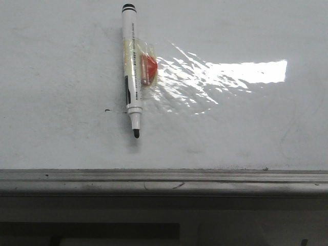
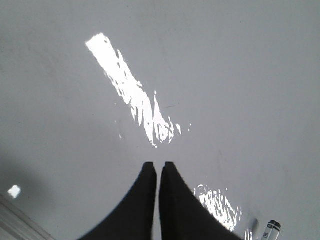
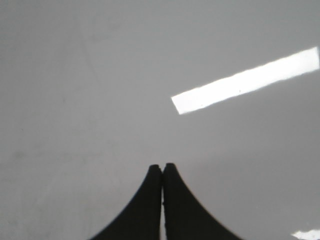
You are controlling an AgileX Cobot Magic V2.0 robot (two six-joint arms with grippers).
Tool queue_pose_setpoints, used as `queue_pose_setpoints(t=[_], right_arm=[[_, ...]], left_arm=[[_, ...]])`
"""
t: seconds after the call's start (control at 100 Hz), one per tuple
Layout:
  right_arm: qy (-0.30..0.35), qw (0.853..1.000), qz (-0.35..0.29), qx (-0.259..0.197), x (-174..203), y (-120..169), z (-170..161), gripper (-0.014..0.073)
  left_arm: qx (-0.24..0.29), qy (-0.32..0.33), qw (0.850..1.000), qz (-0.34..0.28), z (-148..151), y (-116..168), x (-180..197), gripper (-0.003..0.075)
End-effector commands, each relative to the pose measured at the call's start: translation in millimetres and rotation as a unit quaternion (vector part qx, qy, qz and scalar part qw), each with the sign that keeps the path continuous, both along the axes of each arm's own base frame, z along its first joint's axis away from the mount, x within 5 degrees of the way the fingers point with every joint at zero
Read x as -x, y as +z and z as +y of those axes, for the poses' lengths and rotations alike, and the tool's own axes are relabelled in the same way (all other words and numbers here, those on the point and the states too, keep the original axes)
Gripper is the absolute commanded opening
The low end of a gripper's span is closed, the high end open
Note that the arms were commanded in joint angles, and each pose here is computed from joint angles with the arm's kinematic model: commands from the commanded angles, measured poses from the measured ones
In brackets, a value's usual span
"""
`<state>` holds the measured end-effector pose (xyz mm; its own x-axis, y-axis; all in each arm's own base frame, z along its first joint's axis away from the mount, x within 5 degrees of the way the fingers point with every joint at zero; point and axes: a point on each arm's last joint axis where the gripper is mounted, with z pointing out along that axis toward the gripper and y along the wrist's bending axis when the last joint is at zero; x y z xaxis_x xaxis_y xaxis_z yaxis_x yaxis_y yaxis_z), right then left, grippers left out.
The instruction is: Write number 9 on whiteboard
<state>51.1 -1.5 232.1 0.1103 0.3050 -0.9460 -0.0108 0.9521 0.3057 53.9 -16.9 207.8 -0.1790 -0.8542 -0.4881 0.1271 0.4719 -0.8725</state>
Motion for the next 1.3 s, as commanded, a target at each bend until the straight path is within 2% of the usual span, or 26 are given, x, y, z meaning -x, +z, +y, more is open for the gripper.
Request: queue_pose_setpoints(t=[0.0, 0.07, 0.13, 0.24, 0.32, 0.38, 0.51, 0.58, 0.68, 0.86, 0.99, 1.17, 1.29], right_arm=[[-0.005, 1.0, -0.009, -0.007, 7, 32, -1, -0.0061], [-0.016, 0.998, 0.057, 0.008, 8, 45, -3, -0.0061], [-0.023, 0.994, 0.098, 0.035, 9, 60, -4, -0.0059], [-0.025, 0.983, 0.155, 0.091, 1, 85, -5, -0.0008], [-0.023, 0.978, 0.17, 0.116, -6, 102, -5, 0.0076], [-0.021, 0.975, 0.186, 0.116, -13, 108, -6, 0.0143], [0.019, 0.972, 0.211, 0.101, -22, 111, 0, 0.0279], [0.04, 0.97, 0.219, 0.095, -24, 109, 4, 0.0321], [0.052, 0.969, 0.222, 0.098, -27, 108, 6, 0.0325], [0.056, 0.968, 0.226, 0.099, -32, 108, 7, 0.0325], [0.056, 0.968, 0.225, 0.099, -32, 108, 7, 0.0324], [0.056, 0.968, 0.225, 0.099, -32, 108, 7, 0.0324], [0.057, 0.968, 0.225, 0.098, -32, 108, 7, 0.0324]], left_arm=[[-0.023, 0.005, 0.999, -0.038, 1, 15, 4, -0.0021], [-0.098, -0.019, 0.994, -0.05, -4, 32, 7, -0.0021], [-0.171, -0.039, 0.983, -0.049, -7, 48, 6, -0.0021], [-0.326, -0.072, 0.942, -0.041, -12, 76, -2, -0.0017], [-0.372, -0.093, 0.923, -0.027, -14, 89, -15, 0.0034], [-0.393, -0.112, 0.913, -0.009, -17, 96, -29, 0.0131], [-0.384, -0.162, 0.908, 0.038, -24, 101, -53, 0.0386], [-0.378, -0.198, 0.904, 0.035, -32, 104, -62, 0.0449], [-0.37, -0.267, 0.89, 0.008, -50, 106, -67, 0.0421], [-0.324, -0.348, 0.879, 0.033, -82, 92, -80, 0.0409], [-0.31, -0.366, 0.877, 0.044, -106, 83, -87, 0.0409], [-0.33, -0.373, 0.866, 0.037, -140, 74, -90, 0.0408], [-0.329, -0.35, 0.876, 0.043, -154, 70, -95, 0.0409]])
